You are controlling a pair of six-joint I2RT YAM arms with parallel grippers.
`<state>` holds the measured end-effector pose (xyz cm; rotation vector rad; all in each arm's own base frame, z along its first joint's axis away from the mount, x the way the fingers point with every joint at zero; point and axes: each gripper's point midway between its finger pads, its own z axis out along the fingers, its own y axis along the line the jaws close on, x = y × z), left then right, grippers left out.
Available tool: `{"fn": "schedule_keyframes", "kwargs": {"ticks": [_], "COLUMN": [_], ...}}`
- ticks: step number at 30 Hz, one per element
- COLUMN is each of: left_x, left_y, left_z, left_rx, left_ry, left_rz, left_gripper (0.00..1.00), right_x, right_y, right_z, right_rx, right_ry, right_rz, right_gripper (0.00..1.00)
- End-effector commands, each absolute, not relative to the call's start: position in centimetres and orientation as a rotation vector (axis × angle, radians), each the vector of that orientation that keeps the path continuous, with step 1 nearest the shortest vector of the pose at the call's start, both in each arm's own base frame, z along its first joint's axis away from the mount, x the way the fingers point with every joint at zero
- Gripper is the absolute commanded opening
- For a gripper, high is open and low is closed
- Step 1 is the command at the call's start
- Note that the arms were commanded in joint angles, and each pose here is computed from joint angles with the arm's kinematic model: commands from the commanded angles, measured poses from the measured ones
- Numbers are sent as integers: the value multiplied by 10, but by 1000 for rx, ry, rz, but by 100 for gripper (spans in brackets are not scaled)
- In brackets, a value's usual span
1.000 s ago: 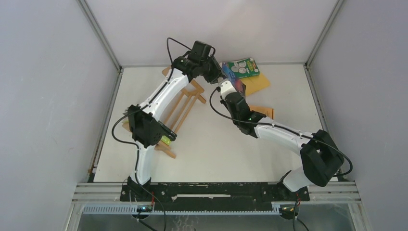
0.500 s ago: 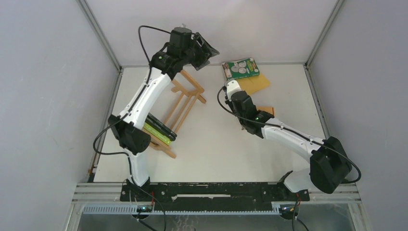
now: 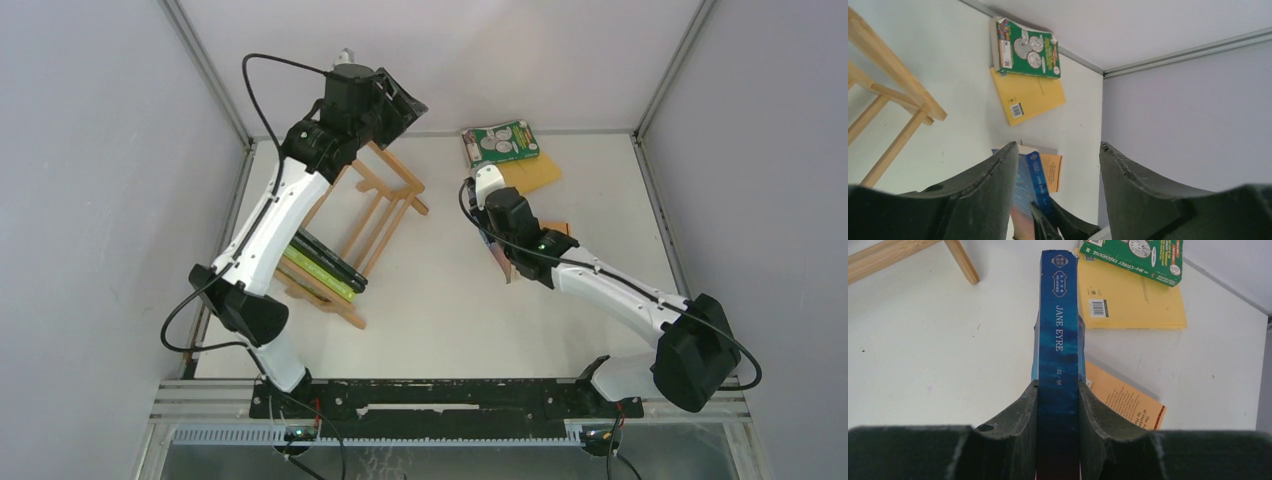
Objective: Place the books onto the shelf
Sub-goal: Pick up the book from the center of the board, then place the book on the shelf.
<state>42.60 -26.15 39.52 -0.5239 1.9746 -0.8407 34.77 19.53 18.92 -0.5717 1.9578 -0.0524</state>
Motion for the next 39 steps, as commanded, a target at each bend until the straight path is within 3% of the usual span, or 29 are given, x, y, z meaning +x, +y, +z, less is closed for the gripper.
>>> {"fn": "schedule_keyframes", "kwargs": {"ticks": [1,11,24,30,39], "left_x": [420,411,386,383,373], "left_y": [-257,-245,-176,-179,-206], "left_z": [394,403,426,407,384], "left_rx": [-494,-520,-637,-656,-611], "left_ry": [1966,1960,1861,1921,2068], "left_rz": [-823,-836,-741,-915,-1173], "left_gripper": [65,67,67,73,73], "right_x": [360,343,332,322,306], "right_y": [205,219,307,326,339], "right_z": [302,377,429,434,428], "right_rx": [-389,-363,-481,-536,-642], "right_ry": [1705,1572,1447,1417,1369], "right_rz": [79,272,467,480,433], "right_gripper": [0,0,0,0,0]}}
